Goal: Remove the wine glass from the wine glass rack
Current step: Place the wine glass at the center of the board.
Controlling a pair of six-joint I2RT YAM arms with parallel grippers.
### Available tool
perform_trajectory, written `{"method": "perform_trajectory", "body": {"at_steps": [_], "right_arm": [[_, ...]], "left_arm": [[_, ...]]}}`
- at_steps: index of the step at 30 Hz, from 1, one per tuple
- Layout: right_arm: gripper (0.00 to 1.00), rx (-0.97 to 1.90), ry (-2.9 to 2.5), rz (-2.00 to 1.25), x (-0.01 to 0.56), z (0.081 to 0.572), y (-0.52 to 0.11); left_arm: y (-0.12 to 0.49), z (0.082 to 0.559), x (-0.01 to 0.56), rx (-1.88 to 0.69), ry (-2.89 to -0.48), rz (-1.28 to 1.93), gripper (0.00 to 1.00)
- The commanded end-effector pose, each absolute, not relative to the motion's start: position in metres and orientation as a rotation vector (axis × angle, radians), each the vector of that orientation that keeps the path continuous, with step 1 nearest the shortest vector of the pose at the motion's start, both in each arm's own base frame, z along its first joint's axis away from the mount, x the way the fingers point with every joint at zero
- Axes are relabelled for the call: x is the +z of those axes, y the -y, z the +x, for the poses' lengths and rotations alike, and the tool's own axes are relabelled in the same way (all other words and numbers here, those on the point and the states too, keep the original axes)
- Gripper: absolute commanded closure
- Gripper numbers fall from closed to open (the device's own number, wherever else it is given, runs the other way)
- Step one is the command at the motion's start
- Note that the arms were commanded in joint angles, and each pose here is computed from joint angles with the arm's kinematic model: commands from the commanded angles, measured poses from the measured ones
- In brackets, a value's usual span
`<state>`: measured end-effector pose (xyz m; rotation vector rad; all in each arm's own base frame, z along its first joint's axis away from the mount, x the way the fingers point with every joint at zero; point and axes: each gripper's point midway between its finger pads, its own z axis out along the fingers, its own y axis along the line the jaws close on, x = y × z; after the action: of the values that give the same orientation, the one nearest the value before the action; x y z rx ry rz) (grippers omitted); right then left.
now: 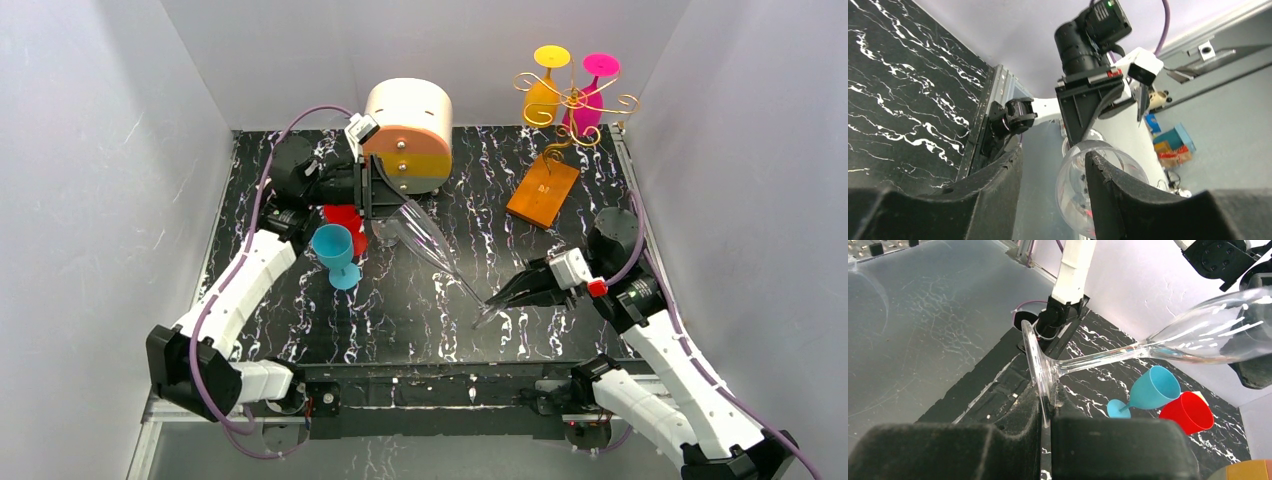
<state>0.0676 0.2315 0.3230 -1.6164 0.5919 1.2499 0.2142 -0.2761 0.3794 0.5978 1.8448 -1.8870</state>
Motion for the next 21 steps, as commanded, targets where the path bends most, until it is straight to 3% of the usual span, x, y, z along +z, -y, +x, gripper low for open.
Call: {"method": "perform_trajectory", "body": {"at_steps": [1, 3, 12, 21], "right_arm": [[0.99, 1.088, -0.525, -1.593, 0.348, 0.086, -0.237], [0.99, 1.086, -0.521, -1.594, 0.351, 0.086, -0.238], [0.99, 1.064, -0.525, -1.585, 0.354, 0.092, -0.24], [0.99, 1.022, -0.594, -1.546, 0.351, 0.105, -0.243]], "left_arm": [[0.268, 0.165, 0.397, -1.911, -1.728, 0.891, 0.54], [0.267, 0.162, 0.397, -1.905, -1.726, 0.905, 0.56], [0.263, 0.153, 0.405, -1.9, -1.683, 0.964, 1.0], [0.261, 0.15, 0.416, -1.846, -1.622, 0.987, 1.0]]}}
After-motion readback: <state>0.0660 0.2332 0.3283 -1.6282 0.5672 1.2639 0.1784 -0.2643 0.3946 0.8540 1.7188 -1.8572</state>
